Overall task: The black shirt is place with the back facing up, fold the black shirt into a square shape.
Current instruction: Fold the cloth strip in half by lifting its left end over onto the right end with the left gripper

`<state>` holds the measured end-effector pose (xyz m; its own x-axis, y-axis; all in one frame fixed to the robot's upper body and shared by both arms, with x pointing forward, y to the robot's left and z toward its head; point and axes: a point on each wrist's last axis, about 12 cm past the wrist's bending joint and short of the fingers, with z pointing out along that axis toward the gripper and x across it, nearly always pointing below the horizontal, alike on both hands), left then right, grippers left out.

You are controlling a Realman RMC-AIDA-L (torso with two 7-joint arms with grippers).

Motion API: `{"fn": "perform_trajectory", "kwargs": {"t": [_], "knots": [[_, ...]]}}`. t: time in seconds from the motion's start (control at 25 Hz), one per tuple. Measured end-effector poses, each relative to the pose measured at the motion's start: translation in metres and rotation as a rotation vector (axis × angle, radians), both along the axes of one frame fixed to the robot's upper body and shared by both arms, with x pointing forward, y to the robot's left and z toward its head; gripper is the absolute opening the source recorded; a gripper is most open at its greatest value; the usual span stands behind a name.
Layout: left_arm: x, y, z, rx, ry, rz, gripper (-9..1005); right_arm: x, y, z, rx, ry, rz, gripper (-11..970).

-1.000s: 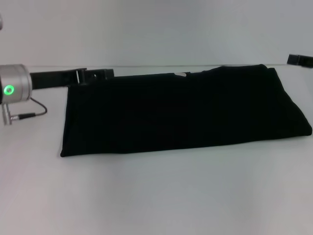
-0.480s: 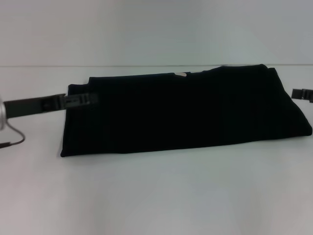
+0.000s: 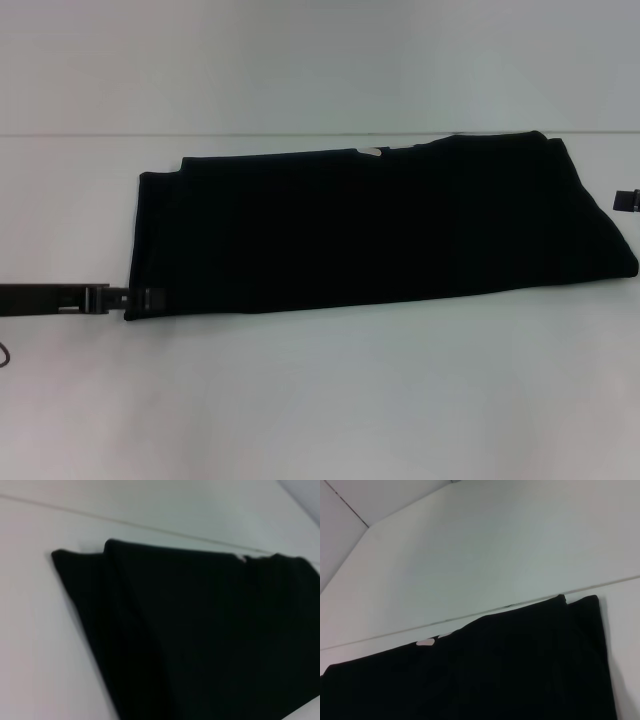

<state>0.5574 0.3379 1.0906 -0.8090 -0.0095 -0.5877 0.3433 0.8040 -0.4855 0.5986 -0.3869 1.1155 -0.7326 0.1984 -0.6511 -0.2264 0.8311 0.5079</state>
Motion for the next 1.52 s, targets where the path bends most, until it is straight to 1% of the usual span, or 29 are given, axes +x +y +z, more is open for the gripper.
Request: {"fn": "perform_trajectory", "kwargs": {"t": [0.28,0.6,1.0,1.16,1.32,1.52], "knots": [[0.004,-0.002,-0.007,0.032,-0.002,0.012,880,0.003,0.002,0.002,0.0,0.0,-0.003,888],[0.012,-0.008,-0.014,0.098,0.001,0.006,878,0.004,0.002,0.004,0.003,-0.002,0.0,888],[0.015,-0.016,-0.012,0.117,0.001,-0.045,875,0.004,0.0,0.004,0.002,-0.004,-0.007,887],[0.017,-0.02,-0.012,0.127,-0.001,-0.068,852,0.004,0.0,0.004,0.003,-0.004,-0.009,887],[0.019,-0.018,-0.009,0.128,-0.007,-0.055,829,0.004,-0.001,0.004,0.004,-0.004,-0.011,887],[0.02,-0.018,-0.009,0.145,-0.003,-0.061,661,0.004,-0.001,0.004,0.003,-0.005,-0.013,887]]}}
